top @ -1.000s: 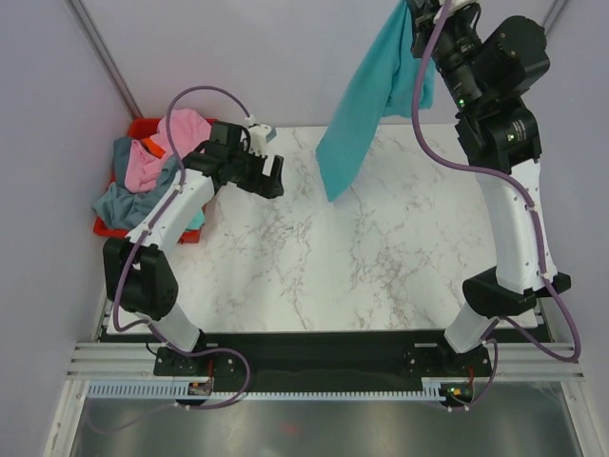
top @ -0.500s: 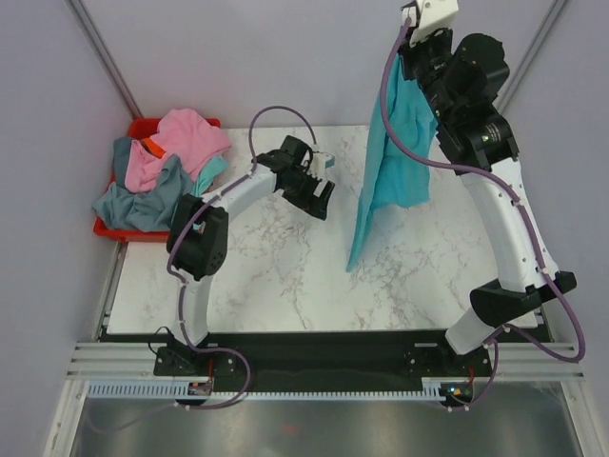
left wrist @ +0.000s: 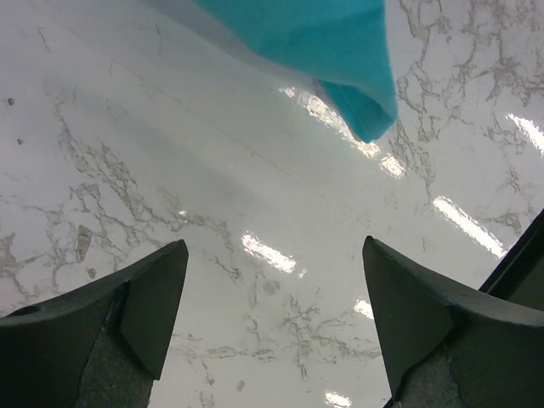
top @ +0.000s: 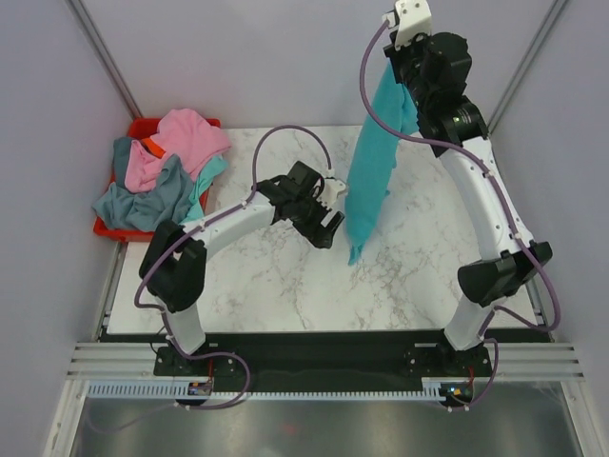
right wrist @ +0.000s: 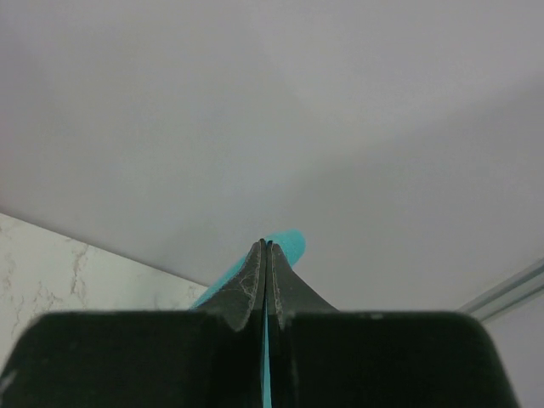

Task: Fold and stack the t-shirts
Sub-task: Flatten the tshirt out

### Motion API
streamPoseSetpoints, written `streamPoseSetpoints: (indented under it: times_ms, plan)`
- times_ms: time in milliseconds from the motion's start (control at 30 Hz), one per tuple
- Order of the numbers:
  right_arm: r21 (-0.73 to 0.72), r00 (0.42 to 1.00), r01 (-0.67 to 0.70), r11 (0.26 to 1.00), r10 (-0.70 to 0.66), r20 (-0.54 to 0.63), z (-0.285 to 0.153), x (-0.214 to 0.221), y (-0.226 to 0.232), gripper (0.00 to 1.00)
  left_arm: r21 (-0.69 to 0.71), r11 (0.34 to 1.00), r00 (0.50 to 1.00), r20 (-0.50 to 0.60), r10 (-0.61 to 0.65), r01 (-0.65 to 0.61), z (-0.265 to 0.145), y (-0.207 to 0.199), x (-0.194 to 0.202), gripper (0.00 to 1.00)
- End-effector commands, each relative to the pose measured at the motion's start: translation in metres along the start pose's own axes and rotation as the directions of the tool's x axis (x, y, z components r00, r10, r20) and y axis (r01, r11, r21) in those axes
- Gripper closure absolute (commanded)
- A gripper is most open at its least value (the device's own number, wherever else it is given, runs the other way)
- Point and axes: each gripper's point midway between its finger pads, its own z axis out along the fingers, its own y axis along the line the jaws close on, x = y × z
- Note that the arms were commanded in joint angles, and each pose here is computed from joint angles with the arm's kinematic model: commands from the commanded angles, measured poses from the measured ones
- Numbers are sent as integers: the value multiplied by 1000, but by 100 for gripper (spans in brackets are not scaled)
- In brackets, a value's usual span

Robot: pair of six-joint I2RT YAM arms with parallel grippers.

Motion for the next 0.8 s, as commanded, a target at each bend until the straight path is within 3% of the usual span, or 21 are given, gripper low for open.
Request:
streamPoseSetpoints:
  times_ms: [0,267,600,733,767]
  plan:
    - [51,999,-33,998,34,-1,23,16,-15,100,-7,999,998,50,38,-38,5,-4,-16,9]
    - [101,997,-46,994,51,-56,49,56,-35,100,-28,988,989,-3,150,-150,63,-37,-37,10]
    - [124,994,-72,990,82,-75,38,64,-52,100,-55,985,986,-53,160,-163,100,-31,-35,18]
    - [128,993,-78,989,89,-79,34,64,-55,100,-70,983,984,-66,167,-172,106,-25,-32,45]
    - [129,993,-79,988,90,-80,34,65,-55,100,-78,981,983,-64,172,-177,104,-25,-33,63]
